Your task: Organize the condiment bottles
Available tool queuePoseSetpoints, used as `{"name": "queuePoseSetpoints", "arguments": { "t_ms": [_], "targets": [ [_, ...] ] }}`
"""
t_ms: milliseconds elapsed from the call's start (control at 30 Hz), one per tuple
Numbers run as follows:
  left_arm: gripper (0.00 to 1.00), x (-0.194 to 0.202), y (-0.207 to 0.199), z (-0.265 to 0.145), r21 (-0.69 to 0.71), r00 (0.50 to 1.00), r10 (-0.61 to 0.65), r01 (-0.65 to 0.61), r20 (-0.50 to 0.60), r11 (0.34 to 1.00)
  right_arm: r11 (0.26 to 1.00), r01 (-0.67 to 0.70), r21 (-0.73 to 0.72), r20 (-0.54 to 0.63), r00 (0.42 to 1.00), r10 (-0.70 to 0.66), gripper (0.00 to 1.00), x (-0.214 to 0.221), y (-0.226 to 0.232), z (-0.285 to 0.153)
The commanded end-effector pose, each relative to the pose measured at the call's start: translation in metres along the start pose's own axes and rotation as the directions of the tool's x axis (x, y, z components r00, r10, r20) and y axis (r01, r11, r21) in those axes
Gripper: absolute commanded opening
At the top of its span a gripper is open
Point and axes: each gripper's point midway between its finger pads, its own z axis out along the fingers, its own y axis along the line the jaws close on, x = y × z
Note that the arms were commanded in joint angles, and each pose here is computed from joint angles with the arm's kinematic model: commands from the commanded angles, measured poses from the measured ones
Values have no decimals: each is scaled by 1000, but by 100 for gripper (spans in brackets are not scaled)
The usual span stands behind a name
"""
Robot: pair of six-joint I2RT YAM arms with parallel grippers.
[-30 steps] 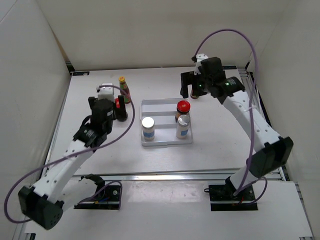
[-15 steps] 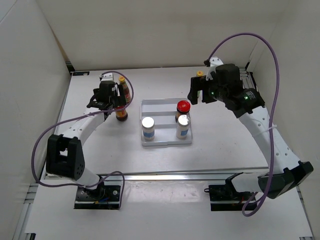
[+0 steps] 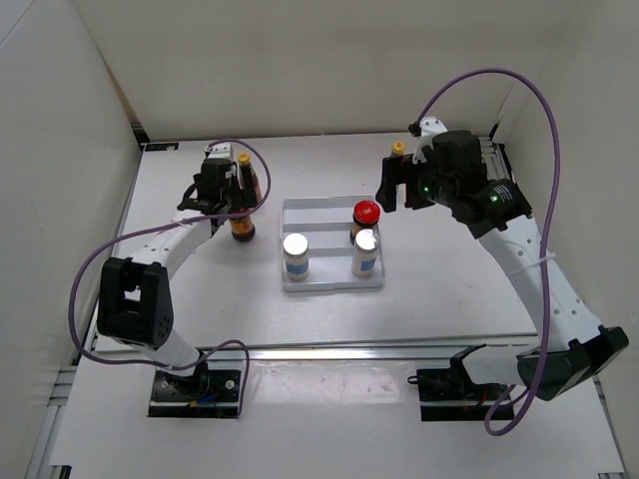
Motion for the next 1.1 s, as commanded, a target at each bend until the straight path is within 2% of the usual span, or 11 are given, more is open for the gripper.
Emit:
{"name": "queuePoseSetpoints", "arguments": {
  "t_ms": [0,167,333,533,567,667,700,733,833,1000,1067],
  "targets": [
    [100,-7,-9,1,46,1000,-2,2,10,999,1000,6,-18,7,1000,-6,100,2,4,-8],
    [96,20,-10,12,43,997,-17,21,-80,999,1000,6,-8,-1,1000,-6,100,4,2,-8],
    [88,28,-10,15,47,995,-14,19,-100,999,1000,15,-8,-1,1000,-15,100,4,2,-8],
    [60,22,-14,11,69,994,-2,10,-110,998,1000,10,9,3,1000,-10,100,5,-3,-14],
    [52,20,-14,10,70,994,9,-1,-112,998,1000,21,9,3,1000,-21,100,5,-3,-14],
    [38,8,-16,4,70,993,19,-11,-114,997,1000,30,10,-6,1000,-29,100,9,-4,-12],
    [29,-3,-18,-1,75,995,15,-8,-94,997,1000,30,10,-6,1000,-30,100,9,-4,-12],
    [25,-4,-17,-3,73,995,17,-9,-103,997,1000,30,10,-6,1000,-30,100,9,-4,-12],
    [11,-29,-24,-21,107,999,-15,20,-46,994,1000,30,9,3,1000,-30,100,5,-4,-14],
    [11,-62,-81,-54,259,999,27,-38,46,965,1000,19,1,-9,1000,-19,100,11,-2,-16],
    [11,-80,-91,-63,292,996,30,-54,85,955,1000,9,2,-15,1000,-9,100,16,-3,-17]
  ]
}}
